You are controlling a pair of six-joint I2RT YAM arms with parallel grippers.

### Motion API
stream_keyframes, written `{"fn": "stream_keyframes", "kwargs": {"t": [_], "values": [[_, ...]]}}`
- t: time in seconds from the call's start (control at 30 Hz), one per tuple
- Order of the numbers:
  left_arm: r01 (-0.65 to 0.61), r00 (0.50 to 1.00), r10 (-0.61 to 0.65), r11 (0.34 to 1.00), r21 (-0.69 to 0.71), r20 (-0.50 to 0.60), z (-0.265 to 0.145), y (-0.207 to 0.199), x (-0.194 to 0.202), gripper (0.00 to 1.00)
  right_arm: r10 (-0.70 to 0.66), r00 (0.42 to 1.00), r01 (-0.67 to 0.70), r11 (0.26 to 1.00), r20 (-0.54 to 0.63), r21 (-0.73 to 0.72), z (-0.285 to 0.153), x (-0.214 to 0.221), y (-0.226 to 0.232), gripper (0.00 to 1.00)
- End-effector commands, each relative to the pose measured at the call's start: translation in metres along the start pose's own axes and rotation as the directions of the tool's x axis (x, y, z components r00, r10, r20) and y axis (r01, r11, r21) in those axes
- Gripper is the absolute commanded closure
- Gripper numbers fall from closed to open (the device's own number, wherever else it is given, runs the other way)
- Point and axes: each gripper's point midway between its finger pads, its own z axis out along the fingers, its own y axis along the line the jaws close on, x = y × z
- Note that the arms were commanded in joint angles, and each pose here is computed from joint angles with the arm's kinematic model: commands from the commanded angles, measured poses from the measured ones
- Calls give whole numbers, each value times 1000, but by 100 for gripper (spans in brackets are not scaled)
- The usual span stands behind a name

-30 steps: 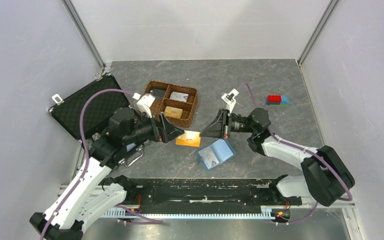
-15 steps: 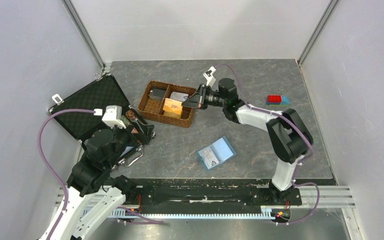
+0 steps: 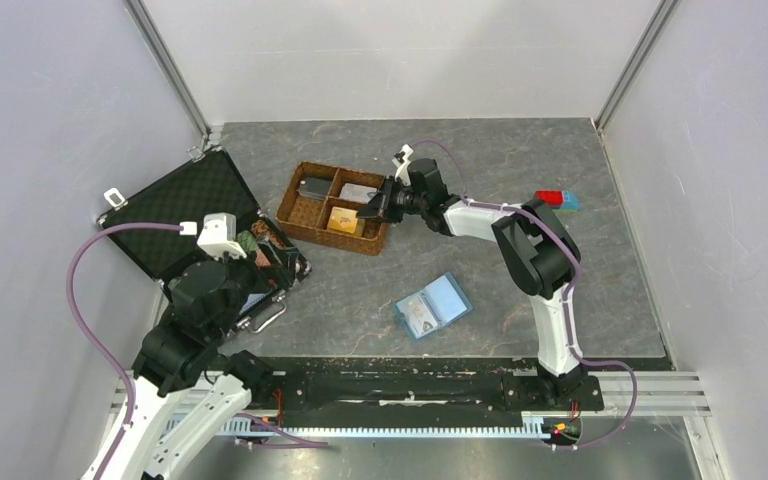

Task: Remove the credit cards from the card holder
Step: Place the credit card in the storage box.

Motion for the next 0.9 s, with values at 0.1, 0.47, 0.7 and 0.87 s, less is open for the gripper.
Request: {"fn": "stream_keyframes", "kwargs": {"t": [0.1,0.47,0.7,0.87], "values": [[-50,999,51,999,-17,9,1,5,-1,0,-23,997,24,1000,74,-5,17,-22,9,100],[-50,999,50,999,-20,12,1,6,-1,0,1,996,-5,999,88,52,27,-24,-8,100],[-47,999,48,999,-16,13,1,5,-2,0,17,995,-24,997,102,70,34,-22,-14,100],[-47,999,47,999,-12,11,1,4,-1,0,34,992,-45,995,121,90,36,-16,-16,100]]}}
